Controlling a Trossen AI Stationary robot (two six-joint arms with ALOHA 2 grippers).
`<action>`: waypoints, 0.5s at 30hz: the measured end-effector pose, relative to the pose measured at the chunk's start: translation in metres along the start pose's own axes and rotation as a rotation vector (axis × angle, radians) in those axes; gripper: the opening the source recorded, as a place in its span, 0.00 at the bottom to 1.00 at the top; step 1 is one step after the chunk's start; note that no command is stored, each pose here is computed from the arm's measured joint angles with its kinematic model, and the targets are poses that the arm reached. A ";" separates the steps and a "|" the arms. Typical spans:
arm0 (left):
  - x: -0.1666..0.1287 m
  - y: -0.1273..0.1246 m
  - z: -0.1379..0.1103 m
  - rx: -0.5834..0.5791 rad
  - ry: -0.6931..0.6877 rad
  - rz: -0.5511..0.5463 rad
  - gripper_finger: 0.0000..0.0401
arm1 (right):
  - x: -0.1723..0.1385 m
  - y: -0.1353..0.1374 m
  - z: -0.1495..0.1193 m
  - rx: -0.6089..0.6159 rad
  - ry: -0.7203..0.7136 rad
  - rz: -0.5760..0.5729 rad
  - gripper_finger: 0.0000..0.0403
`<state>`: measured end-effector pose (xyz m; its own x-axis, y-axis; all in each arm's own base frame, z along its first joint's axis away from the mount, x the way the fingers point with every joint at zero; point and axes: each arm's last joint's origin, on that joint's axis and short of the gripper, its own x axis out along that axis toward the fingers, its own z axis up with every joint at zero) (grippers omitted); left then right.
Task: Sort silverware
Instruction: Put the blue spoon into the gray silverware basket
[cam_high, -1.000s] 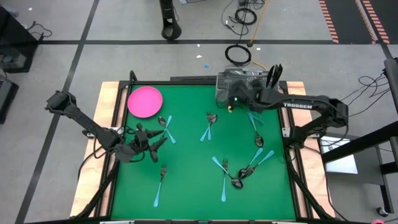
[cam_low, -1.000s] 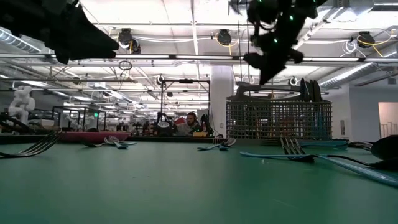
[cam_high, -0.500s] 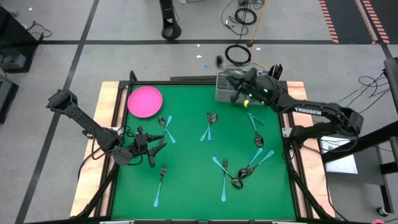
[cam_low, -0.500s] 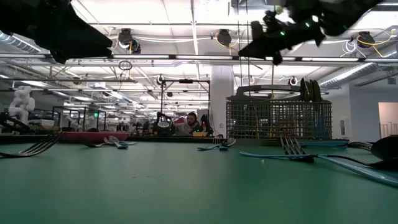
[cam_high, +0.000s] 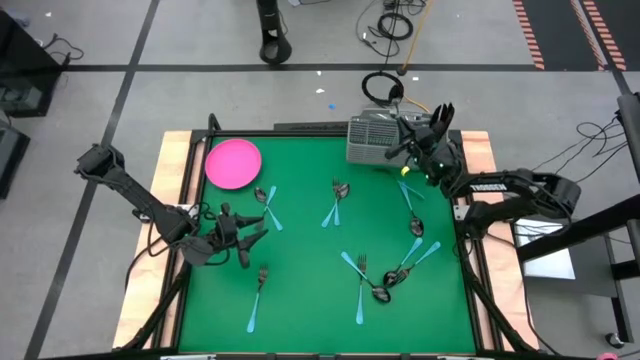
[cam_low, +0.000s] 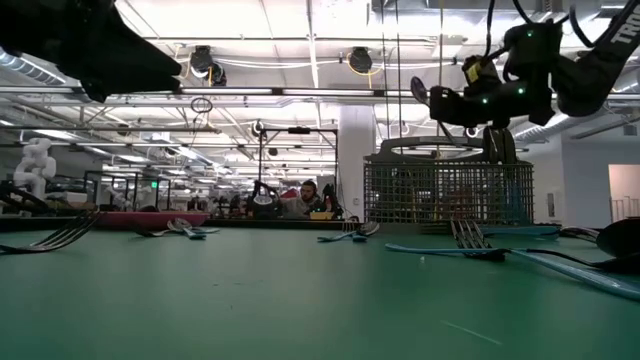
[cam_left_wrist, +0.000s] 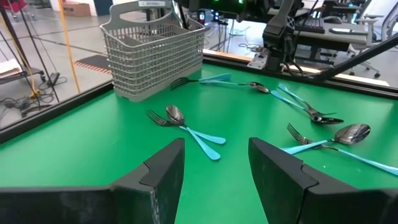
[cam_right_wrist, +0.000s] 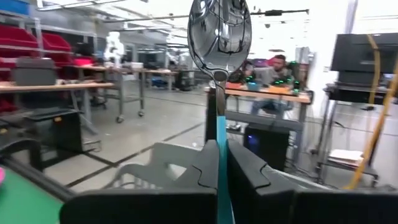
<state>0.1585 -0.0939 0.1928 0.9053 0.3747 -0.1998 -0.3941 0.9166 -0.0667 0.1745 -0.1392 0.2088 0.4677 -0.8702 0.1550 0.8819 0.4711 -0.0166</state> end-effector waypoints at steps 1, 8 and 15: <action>0.000 0.000 0.000 -0.001 -0.001 0.003 0.45 | 0.001 -0.002 0.000 0.000 0.001 -0.025 0.00; 0.000 0.000 0.000 0.008 -0.002 0.005 0.45 | 0.008 -0.011 -0.013 -0.046 0.054 -0.123 0.00; 0.000 0.001 0.000 0.027 -0.004 0.012 0.45 | 0.012 -0.011 -0.033 -0.099 0.140 -0.191 0.00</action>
<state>0.1586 -0.0932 0.1929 0.9013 0.3858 -0.1968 -0.4002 0.9156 -0.0378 0.1724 -0.1592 0.1784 0.2892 -0.9569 0.0261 0.9534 0.2855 -0.0978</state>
